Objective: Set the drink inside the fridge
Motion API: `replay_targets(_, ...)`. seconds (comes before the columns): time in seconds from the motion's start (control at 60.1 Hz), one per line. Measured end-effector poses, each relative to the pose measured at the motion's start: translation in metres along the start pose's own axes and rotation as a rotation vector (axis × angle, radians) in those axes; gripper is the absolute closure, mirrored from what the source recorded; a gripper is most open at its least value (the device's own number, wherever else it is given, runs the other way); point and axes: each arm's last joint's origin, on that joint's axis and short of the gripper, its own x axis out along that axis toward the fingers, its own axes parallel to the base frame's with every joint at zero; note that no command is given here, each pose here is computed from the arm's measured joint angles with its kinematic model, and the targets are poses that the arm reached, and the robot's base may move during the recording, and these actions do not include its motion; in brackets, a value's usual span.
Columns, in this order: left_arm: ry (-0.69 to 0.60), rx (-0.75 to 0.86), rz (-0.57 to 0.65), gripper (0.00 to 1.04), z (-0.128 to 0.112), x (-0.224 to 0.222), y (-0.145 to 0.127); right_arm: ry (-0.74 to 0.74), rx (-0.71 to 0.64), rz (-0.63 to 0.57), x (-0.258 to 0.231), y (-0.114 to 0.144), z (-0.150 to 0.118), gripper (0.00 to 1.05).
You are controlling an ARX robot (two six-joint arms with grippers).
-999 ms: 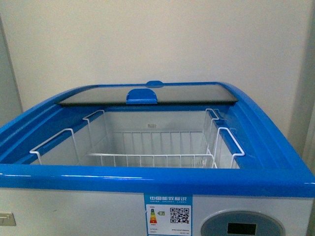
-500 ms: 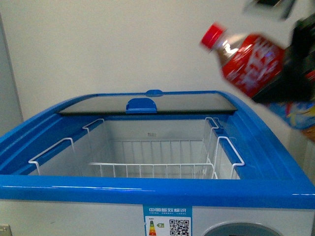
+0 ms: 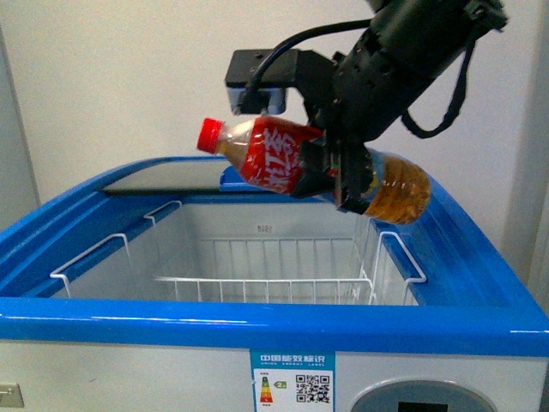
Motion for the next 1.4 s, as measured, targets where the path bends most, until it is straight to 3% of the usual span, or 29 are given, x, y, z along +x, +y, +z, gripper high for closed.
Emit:
replay_targets(0.3,-0.01,0.0,0.001,1.02,-0.009,-0.011,0.0,0.061,-0.067,0.102,0.067,0.029,0.003,0.69)
replay_targets(0.599,-0.021,0.0,0.0,1.02,-0.006,-0.023,0.0,0.104,-0.091,0.029,0.122,0.026,-0.003,0.69)
replay_targets(0.816,-0.023,0.0,0.0,1.02,-0.006,-0.028,0.0,0.095,-0.104,-0.013,0.136,0.029,-0.003,0.69)
replay_targets(1.099,-0.023,0.0,0.0,1.02,-0.006,-0.033,0.0,0.134,-0.166,-0.016,0.166,0.064,-0.018,0.69)
replay_targets(1.166,-0.023,0.0,0.0,1.02,-0.006,-0.034,0.0,0.142,-0.172,-0.006,0.168,0.068,-0.022,0.55)
replay_targets(1.399,-0.005,0.0,0.0,1.02,-0.01,-0.045,0.0,0.065,-0.151,-0.03,0.163,0.06,-0.018,0.22)
